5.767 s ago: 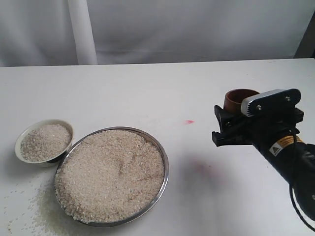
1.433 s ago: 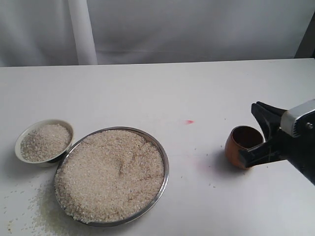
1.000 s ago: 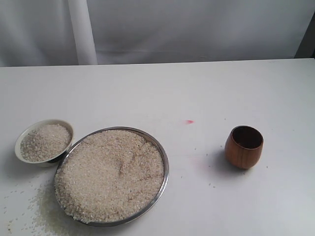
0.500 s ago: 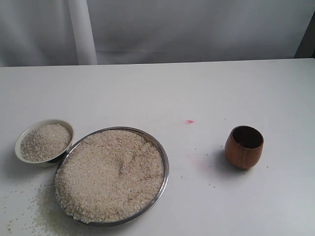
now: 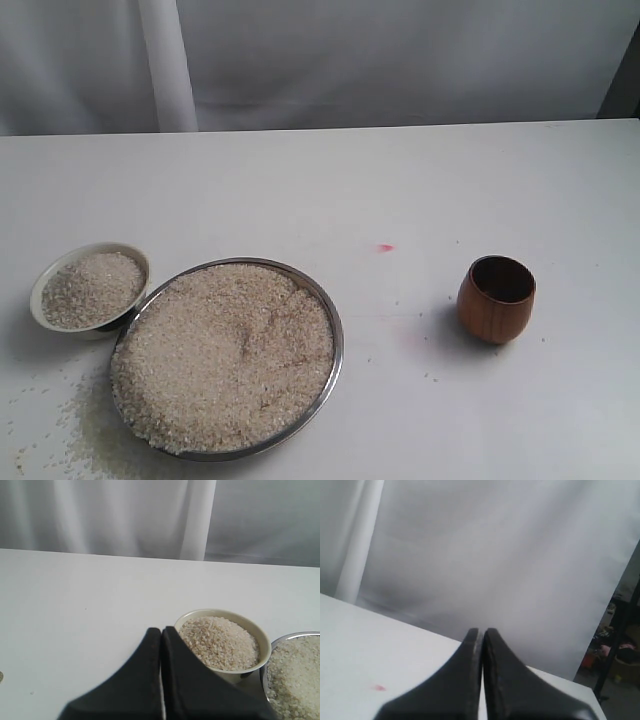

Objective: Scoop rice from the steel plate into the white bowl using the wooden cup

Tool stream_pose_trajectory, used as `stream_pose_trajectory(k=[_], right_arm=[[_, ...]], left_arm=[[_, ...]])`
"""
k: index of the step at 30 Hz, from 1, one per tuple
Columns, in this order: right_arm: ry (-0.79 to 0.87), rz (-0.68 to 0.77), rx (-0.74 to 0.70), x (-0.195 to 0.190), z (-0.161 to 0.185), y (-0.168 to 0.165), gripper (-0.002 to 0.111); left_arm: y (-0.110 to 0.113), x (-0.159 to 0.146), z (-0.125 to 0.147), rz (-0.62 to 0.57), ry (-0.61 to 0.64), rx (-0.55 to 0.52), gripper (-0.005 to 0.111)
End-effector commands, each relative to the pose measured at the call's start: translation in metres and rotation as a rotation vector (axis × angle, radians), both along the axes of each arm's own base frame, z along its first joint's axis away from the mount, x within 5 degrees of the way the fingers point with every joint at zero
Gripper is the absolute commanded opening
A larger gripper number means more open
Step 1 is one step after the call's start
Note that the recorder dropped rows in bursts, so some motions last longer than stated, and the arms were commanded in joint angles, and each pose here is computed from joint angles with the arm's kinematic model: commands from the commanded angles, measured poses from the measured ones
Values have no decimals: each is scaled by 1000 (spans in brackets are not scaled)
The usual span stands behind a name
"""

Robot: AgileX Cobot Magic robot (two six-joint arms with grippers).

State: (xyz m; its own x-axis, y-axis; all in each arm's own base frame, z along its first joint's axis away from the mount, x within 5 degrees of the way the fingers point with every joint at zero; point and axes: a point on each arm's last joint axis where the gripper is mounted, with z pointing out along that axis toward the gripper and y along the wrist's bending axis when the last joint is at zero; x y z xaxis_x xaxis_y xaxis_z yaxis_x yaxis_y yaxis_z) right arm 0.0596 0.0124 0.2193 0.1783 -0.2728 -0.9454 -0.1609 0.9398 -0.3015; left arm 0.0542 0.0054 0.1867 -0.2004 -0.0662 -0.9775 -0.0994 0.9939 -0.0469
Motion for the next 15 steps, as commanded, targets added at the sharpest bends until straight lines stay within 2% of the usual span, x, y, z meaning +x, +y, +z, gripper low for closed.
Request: stream_pose_trajectory(k=[1, 15], right_arm=[[-25, -5, 0, -4, 0, -1, 0], [114, 6, -30, -4, -14, 0, 0]], left_arm=[[0, 0, 1, -7, -11, -2, 0], [0, 0, 1, -7, -11, -2, 0]])
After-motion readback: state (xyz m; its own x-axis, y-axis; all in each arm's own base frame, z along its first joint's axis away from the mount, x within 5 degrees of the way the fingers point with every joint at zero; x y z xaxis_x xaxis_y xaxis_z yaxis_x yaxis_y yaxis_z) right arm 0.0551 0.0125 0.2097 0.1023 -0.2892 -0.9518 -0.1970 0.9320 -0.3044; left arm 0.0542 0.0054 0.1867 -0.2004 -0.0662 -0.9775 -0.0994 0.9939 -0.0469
